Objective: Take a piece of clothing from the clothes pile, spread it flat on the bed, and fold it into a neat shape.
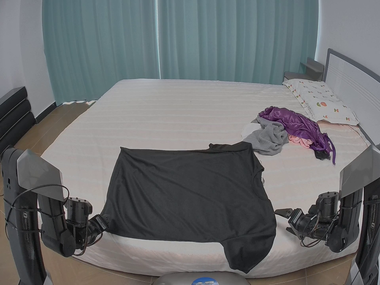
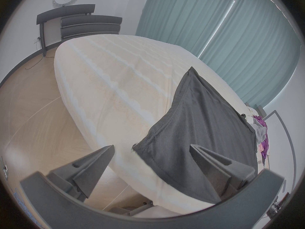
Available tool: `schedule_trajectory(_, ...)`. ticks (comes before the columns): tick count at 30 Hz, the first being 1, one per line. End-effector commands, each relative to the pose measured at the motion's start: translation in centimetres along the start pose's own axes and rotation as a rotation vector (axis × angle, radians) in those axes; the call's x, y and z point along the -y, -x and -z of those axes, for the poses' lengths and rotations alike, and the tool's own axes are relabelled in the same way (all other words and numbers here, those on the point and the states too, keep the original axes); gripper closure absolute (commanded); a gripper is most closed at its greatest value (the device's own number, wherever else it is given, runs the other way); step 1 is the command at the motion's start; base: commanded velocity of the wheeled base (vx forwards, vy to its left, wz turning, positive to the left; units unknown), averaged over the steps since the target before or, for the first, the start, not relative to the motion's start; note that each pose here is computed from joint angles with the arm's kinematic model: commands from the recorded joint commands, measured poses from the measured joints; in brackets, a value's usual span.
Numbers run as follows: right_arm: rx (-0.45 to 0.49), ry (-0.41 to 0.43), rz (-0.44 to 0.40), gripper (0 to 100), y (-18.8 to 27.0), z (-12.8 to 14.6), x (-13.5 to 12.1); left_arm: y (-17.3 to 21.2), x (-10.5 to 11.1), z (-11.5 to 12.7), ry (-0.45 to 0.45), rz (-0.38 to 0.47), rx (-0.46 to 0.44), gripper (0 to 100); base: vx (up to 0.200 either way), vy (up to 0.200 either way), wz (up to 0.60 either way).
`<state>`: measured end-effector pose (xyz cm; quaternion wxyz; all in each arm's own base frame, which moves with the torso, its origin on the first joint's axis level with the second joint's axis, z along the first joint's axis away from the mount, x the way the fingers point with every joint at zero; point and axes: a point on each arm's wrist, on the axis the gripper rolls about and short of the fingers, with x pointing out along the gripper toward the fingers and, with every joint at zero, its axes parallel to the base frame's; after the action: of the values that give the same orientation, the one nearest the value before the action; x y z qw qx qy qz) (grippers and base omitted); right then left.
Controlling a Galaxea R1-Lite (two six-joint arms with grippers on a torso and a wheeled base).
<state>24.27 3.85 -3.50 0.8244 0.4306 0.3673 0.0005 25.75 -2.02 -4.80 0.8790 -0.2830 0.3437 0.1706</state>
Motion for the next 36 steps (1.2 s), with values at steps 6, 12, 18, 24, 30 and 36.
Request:
schedule_trajectory(6,0.004,0.001,-0.005,0,-0.2,0.0,0.0,-1.4,-0.5,0.1,0.007,-0.046,0.017,100,0.000,0.000,0.00)
schedule_trajectory(12,0.003,0.002,-0.003,0,-0.3,0.0,0.1,-1.2,-1.2,-0.3,0.026,-0.081,0.031,100,0.000,0.000,0.00)
schedule_trajectory(18,0.002,0.002,-0.002,0,-0.2,0.0,0.1,-0.1,-1.4,-0.3,0.017,-0.085,0.026,100,0.000,0.000,0.00)
schedule_trajectory(24,0.002,0.003,0.001,0,-0.2,0.0,0.1,0.3,-1.4,-0.2,0.008,-0.083,0.022,100,0.000,0.000,0.00)
schedule_trajectory(30,-0.012,0.045,-0.001,0,-0.2,0.5,-0.1,0.2,-1.5,-0.3,0.013,-0.085,0.026,100,0.000,0.000,0.00)
schedule_trajectory(36,-0.031,0.111,0.006,0,-1.1,1.5,-0.3,0.1,-1.5,-0.2,0.012,-0.085,0.023,100,0.000,0.000,0.00)
